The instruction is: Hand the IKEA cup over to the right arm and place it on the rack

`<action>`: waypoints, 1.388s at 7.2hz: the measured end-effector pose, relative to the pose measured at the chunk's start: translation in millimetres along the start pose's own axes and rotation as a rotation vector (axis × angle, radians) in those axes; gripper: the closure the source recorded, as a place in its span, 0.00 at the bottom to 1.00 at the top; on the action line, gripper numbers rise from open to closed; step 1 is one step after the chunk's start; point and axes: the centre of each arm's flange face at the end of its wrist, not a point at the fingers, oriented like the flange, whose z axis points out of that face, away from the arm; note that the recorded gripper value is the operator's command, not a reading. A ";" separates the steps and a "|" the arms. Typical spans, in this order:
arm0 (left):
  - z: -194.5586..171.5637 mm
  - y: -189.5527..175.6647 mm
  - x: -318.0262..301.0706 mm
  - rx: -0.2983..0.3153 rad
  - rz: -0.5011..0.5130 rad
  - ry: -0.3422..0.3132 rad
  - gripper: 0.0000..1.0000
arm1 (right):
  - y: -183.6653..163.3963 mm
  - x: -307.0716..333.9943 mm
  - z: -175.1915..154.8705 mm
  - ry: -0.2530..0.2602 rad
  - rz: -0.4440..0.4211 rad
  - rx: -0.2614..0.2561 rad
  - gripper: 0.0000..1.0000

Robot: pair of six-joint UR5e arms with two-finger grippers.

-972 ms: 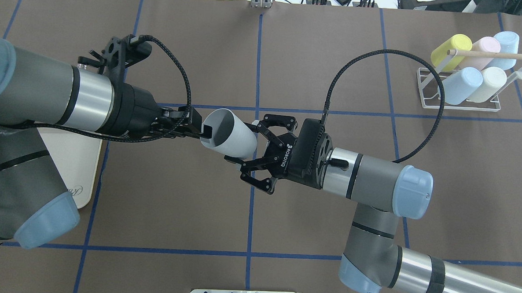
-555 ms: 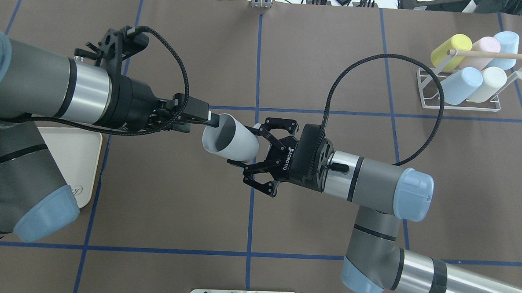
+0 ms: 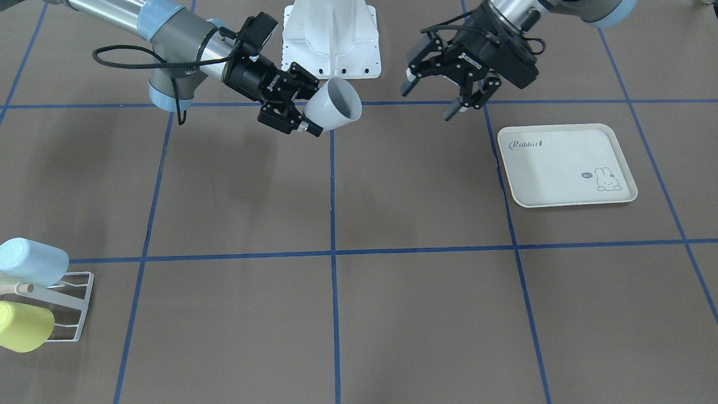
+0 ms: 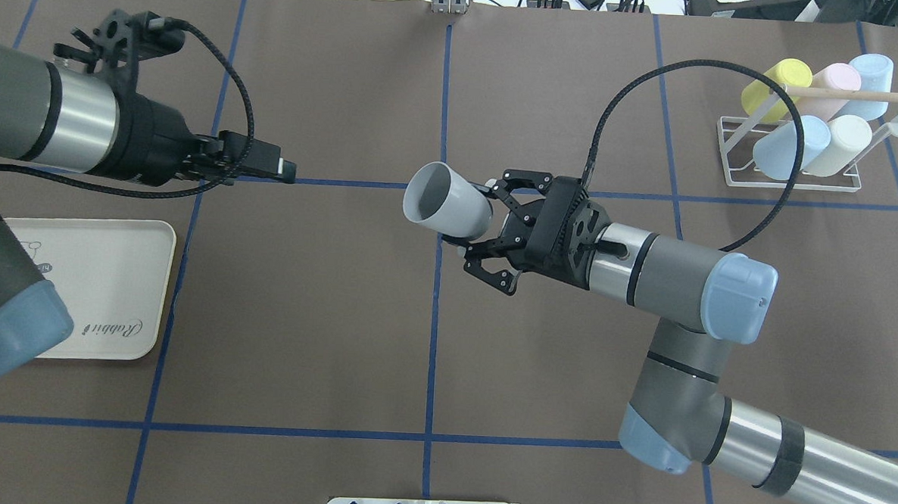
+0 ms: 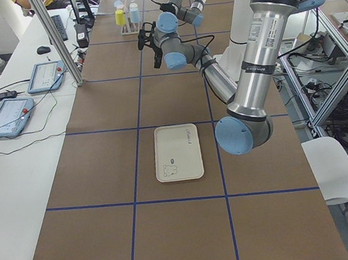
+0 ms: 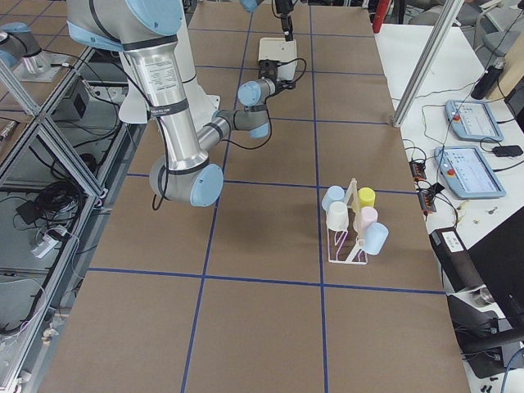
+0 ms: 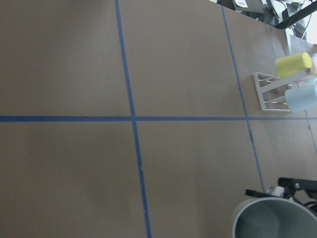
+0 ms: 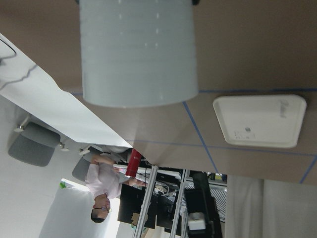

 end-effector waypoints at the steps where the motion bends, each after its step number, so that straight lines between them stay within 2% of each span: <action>1: -23.4 2.4 -53.1 0.012 0.103 -0.091 0.00 | 2.5 25.7 -6.7 0.046 -0.082 -0.117 0.96; 2: -51.0 5.4 -105.4 0.018 0.211 -0.179 0.00 | 2.4 52.6 -24.3 0.087 -0.179 -0.242 0.93; 3: -82.1 4.2 -157.2 0.024 0.314 -0.268 0.00 | 3.4 83.8 -51.1 0.123 -0.294 -0.375 0.84; 4: -113.2 0.9 -205.9 0.024 0.396 -0.349 0.00 | 10.4 117.1 -85.2 0.144 -0.438 -0.510 0.79; 5: -136.2 -0.2 -243.8 0.011 0.443 -0.394 0.00 | 26.8 149.4 -122.1 0.150 -0.582 -0.631 0.83; 7: -156.3 2.5 -275.9 -0.011 0.470 -0.397 0.00 | 73.8 210.2 -208.7 0.122 -0.871 -0.871 0.86; 8: -158.6 3.5 -279.6 -0.014 0.471 -0.394 0.00 | 93.1 232.2 -249.7 0.092 -1.018 -0.989 0.86; 9: -159.2 4.3 -280.9 -0.016 0.469 -0.393 0.00 | 107.3 245.7 -278.2 0.050 -1.163 -1.099 0.85; 10: -159.1 4.5 -281.0 -0.016 0.467 -0.392 0.00 | 120.7 253.8 -294.5 0.008 -1.271 -1.195 0.85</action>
